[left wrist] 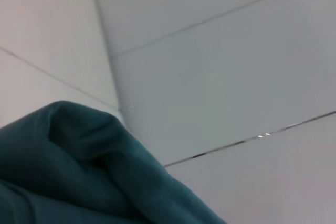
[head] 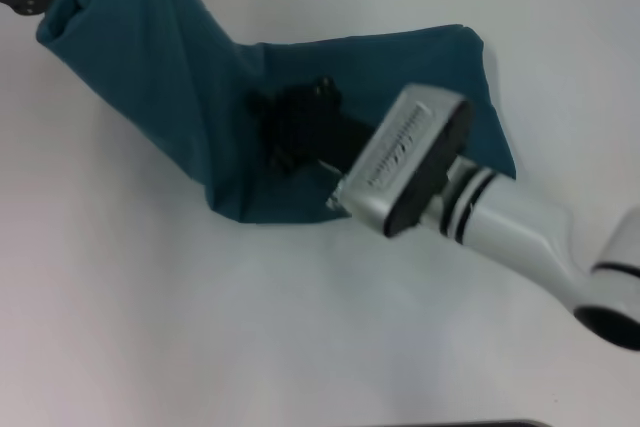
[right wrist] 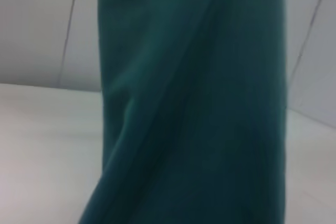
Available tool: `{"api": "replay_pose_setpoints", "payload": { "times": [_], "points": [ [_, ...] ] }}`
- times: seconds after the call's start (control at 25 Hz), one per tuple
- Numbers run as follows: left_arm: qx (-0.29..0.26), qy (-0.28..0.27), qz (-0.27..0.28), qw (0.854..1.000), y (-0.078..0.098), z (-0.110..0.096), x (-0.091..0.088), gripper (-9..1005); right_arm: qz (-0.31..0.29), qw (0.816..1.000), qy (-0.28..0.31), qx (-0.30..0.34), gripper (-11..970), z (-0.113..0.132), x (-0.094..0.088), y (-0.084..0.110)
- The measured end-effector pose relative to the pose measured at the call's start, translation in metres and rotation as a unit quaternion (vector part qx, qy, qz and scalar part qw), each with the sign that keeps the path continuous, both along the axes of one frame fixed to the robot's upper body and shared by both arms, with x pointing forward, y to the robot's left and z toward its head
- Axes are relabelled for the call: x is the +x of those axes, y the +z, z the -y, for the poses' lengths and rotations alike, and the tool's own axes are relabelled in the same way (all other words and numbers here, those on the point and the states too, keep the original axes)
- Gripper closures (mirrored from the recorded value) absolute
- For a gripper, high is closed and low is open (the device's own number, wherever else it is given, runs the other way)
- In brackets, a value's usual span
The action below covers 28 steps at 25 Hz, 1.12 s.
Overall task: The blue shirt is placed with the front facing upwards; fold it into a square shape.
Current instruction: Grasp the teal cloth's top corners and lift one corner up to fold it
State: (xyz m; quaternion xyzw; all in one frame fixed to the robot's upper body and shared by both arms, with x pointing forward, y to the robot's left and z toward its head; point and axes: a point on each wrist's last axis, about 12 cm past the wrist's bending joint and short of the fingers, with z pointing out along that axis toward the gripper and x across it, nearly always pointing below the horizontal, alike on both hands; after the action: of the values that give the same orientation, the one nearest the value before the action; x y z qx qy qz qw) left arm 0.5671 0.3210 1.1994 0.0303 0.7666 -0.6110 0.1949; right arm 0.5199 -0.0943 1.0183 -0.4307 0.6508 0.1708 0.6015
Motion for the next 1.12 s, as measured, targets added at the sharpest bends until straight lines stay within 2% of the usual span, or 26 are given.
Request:
{"api": "replay_pose_setpoints", "payload": {
  "times": [0.16,0.36,0.56,0.64,1.0,1.12],
  "points": [
    [-0.014,-0.005,0.009,1.000,0.002,-0.001,-0.003,969,0.011,1.000,-0.011,0.003,950,-0.005,0.018,0.012],
    [-0.018,-0.008,0.016,1.000,0.002,0.000,-0.004,969,0.015,1.000,-0.010,-0.002,949,-0.014,0.032,0.023],
    [-0.017,-0.010,0.019,1.000,0.001,0.002,-0.003,970,0.017,0.996,0.064,-0.062,949,-0.041,0.030,0.025],
    [-0.017,-0.007,0.020,1.000,0.001,0.001,-0.003,970,0.014,0.995,0.073,-0.067,949,-0.043,0.026,0.023],
    [-0.014,-0.002,0.021,1.000,0.001,0.002,-0.001,970,0.037,0.999,-0.027,0.001,949,-0.002,0.024,0.019],
    [-0.017,-0.006,0.021,1.000,0.001,0.005,0.000,970,0.036,0.999,-0.031,-0.004,949,-0.002,0.026,0.018]
  ]
}}
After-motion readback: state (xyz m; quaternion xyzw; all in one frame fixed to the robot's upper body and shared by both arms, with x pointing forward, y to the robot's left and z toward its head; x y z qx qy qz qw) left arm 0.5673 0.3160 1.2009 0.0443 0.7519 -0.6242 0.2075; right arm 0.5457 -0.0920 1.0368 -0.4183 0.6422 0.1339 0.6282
